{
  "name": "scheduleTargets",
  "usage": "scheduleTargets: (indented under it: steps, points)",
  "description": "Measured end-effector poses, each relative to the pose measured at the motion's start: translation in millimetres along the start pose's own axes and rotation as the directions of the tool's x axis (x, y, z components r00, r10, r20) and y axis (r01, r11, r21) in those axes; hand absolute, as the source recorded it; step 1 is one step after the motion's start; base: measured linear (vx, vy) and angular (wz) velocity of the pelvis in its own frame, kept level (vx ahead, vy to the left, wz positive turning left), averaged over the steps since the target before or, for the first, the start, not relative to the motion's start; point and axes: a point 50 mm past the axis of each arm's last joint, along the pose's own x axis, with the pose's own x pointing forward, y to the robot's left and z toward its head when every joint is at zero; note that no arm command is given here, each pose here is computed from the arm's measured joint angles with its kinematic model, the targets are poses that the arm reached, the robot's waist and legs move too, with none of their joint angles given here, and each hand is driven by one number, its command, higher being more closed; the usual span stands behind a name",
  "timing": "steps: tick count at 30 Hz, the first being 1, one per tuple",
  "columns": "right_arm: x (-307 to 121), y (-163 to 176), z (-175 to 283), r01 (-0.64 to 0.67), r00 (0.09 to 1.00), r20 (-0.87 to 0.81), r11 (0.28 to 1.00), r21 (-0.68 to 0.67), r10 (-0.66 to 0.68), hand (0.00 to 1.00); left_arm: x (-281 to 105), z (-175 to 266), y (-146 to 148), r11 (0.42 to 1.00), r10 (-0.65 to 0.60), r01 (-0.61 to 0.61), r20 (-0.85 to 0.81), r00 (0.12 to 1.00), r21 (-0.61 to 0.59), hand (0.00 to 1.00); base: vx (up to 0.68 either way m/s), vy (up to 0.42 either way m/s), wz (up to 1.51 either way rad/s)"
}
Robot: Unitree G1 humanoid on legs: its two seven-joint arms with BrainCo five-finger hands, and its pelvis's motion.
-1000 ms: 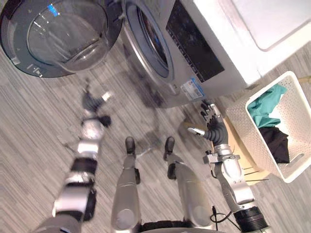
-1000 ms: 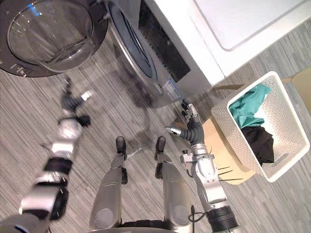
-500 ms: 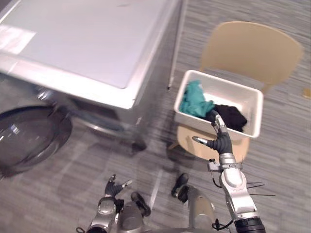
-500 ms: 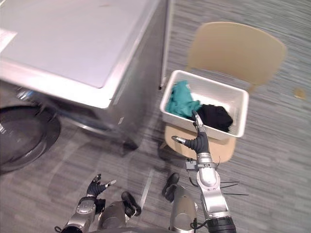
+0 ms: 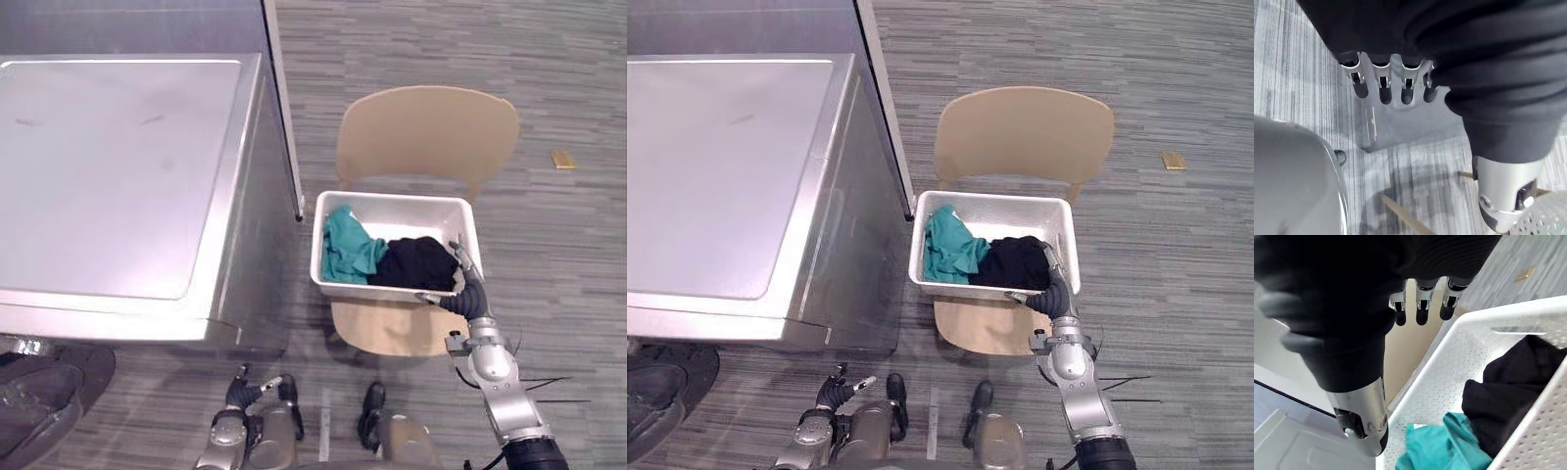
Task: Pick up the laundry basket with both hands and put the clothes into the washing machine.
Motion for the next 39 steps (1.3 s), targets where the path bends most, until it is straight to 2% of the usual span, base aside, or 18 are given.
scheduleTargets:
  steps: [3, 8, 15, 20, 25, 26, 29, 33, 39]
  points:
    - [15, 6, -2, -0.035, 0.999, -0.005, 0.999, -0.027, 0.035, 0.0, 0, -3, 8, 1.0, 0.001, -0.001, -0.007, 1.0, 0.017, 0.0, 0.09, 0.143, 0.12]
    - [62, 25, 8, -0.13, 0.991, -0.006, 0.984, -0.119, 0.131, 0.0, 1, -2, 19, 0.999, 0.027, -0.027, 0.002, 1.0, 0.027, 0.0, -0.01, 0.022, 0.02]
    - [131, -12, 45, -0.043, 0.998, 0.022, 0.961, -0.273, 0.051, 0.0, 9, 20, 21, 0.999, 0.043, -0.044, 0.077, 0.996, 0.012, 0.0, -0.13, 0.042, 0.13]
    - [155, -33, 52, -0.002, 0.999, -0.044, 0.936, -0.352, -0.014, 0.0, 15, 36, 13, 0.999, 0.034, -0.033, 0.115, 0.993, -0.011, 0.0, -0.11, 0.051, 0.3]
    - [170, -44, 70, 0.021, 0.999, -0.036, 0.921, -0.388, -0.038, 0.0, 18, 49, 5, 0.998, 0.026, -0.017, 0.143, 0.989, -0.059, 0.0, -0.08, 0.02, 0.18]
    - [172, -46, 72, 0.023, 0.998, -0.038, 0.917, -0.398, -0.041, 1.0, 20, 52, 4, 0.997, 0.029, -0.019, 0.143, 0.989, -0.072, 0.0, -0.04, 0.003, 0.18]
    - [173, -47, 72, 0.015, 0.998, -0.049, 0.909, -0.417, -0.039, 1.0, 23, 62, 1, 0.996, 0.034, -0.02, 0.157, 0.987, -0.092, 0.0, -0.02, -0.016, 0.13]
    - [177, -52, 82, 0.043, 0.998, -0.028, 0.922, -0.384, -0.058, 1.0, 24, 74, -6, 0.994, 0.018, 0.003, 0.196, 0.98, -0.107, 0.0, -0.01, -0.022, -0.07]
    - [174, -42, 76, 0.012, 0.998, -0.05, 0.942, -0.334, -0.031, 1.0, 23, 78, -13, 0.991, 0.007, 0.021, 0.208, 0.978, -0.129, 0.0, 0.02, -0.033, -0.09]
